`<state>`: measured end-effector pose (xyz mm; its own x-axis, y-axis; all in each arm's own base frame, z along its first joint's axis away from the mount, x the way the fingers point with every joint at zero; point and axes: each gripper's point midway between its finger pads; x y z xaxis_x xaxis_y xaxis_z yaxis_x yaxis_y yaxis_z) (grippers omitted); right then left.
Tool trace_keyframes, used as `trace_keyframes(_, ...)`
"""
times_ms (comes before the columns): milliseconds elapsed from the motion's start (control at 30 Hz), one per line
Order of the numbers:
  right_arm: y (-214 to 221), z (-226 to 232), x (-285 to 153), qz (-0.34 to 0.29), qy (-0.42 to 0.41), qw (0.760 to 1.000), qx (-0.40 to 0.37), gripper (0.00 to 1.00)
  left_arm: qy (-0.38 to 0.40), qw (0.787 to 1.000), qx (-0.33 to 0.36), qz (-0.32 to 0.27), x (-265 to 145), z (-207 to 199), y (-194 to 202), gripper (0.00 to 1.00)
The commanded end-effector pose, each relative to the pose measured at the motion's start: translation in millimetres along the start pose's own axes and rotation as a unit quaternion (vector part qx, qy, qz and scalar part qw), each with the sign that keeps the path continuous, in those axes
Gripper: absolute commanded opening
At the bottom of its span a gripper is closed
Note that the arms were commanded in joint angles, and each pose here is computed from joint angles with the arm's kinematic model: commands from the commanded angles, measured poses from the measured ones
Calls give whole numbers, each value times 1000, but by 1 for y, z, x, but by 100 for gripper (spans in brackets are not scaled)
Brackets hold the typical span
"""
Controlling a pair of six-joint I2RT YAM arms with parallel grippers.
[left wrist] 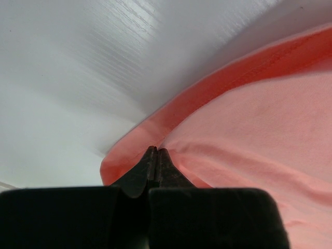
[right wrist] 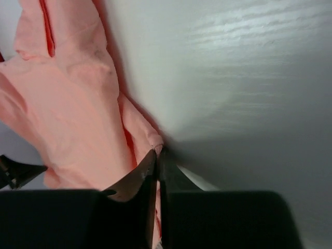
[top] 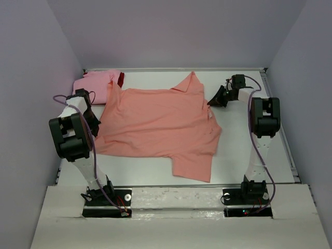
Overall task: Fold and stack the t-shirts
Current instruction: Flatten out the tshirt
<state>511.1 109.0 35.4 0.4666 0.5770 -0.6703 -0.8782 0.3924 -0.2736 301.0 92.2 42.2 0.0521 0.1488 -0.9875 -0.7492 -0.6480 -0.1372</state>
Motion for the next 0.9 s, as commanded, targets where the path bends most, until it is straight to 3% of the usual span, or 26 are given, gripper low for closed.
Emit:
trace_keyframes(0, 16, -26, 10, 19, 38, 999, 14, 0, -4, 1000, 6, 8, -1, 4, 2, 0)
trace_keyframes(500, -4, -52, -21, -15, 134, 991, 7, 0, 4, 999, 24, 33, 0, -13, 26, 0)
trace_keyframes(867, -9, -92, -64, -33, 190, 981, 25, 0, 8, 993, 88, 75, 17, -60, 92, 0)
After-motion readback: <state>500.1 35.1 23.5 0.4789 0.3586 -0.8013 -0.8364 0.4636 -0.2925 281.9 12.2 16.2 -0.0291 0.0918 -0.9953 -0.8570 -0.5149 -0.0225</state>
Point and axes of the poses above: each gripper's point midway between its finger pads, its own x axis out along the fingers, its own z axis along the line the jaws close on, y = z × x, and after that the axes turned 5 degrees about -x, right-handed
